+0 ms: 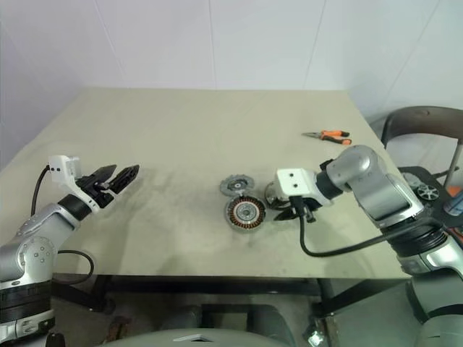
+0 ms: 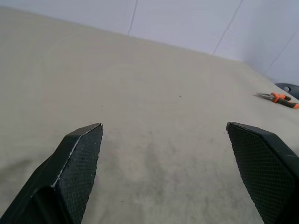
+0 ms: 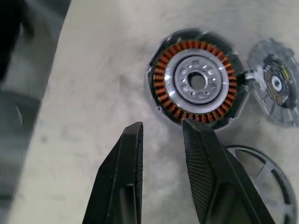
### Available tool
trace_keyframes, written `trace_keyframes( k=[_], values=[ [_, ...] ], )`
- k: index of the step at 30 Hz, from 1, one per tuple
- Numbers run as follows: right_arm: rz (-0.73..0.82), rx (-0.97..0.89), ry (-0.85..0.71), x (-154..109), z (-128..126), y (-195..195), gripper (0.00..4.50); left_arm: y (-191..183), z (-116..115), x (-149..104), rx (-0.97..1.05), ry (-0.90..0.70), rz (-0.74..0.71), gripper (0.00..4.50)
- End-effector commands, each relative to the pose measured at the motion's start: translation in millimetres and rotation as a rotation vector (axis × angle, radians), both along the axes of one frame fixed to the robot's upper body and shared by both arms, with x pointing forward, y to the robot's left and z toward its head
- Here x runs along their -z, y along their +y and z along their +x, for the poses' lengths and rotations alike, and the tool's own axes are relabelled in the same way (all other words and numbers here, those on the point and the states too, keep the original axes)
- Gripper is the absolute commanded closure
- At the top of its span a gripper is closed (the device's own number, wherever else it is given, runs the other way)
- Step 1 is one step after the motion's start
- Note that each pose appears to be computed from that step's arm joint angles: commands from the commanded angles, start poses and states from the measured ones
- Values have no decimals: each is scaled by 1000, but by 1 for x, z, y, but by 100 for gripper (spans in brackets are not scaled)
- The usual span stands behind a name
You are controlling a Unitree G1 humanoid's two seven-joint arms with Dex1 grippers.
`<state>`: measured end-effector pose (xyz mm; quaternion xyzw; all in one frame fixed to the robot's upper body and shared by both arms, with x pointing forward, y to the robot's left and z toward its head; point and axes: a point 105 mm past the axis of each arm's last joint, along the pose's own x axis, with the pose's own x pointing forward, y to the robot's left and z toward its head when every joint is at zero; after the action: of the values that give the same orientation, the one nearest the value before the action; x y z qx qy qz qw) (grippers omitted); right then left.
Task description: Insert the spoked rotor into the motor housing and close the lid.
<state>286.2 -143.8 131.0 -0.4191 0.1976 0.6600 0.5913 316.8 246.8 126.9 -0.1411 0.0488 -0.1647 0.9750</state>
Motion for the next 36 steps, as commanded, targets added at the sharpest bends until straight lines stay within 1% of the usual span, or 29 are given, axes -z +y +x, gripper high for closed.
trace_keyframes(
  k=[1, 6, 13, 17, 23, 26, 27, 28, 29, 32, 36],
  values=[
    [15, -63, -64, -4, -1, 14, 313, -9, 5, -11, 18, -48, 5, 0],
    [-71, -145, -153, 13, 2, 10, 313, -9, 6, -9, 11, -45, 5, 0],
    [-92, -210, -195, 23, 7, 17, 313, -5, 7, -8, -4, -45, 4, 0],
    [-114, -249, -275, 27, 15, 20, 313, -7, 7, -8, -5, -45, 3, 0],
    [-139, -288, -249, 36, 9, 14, 313, -5, 7, -6, -18, -42, 6, 0],
    [-135, -300, -240, 39, 6, 13, 375, -4, 7, -6, -21, -43, 7, 0],
    [-133, -303, -235, 40, 5, 13, 402, -4, 7, -6, -21, -43, 7, 0],
    [-127, -302, -238, 40, 4, 14, 439, -4, 7, -6, -23, -43, 7, 0],
    [-119, -298, -249, 39, 6, 16, 445, -4, 8, -7, -23, -44, 8, 0],
    [-104, -291, -286, 38, 11, 22, 445, -3, 8, -7, -25, -44, 8, 0],
    [-103, -294, -293, 38, 12, 24, 445, -3, 10, -7, -26, -43, 9, 0]
  ],
)
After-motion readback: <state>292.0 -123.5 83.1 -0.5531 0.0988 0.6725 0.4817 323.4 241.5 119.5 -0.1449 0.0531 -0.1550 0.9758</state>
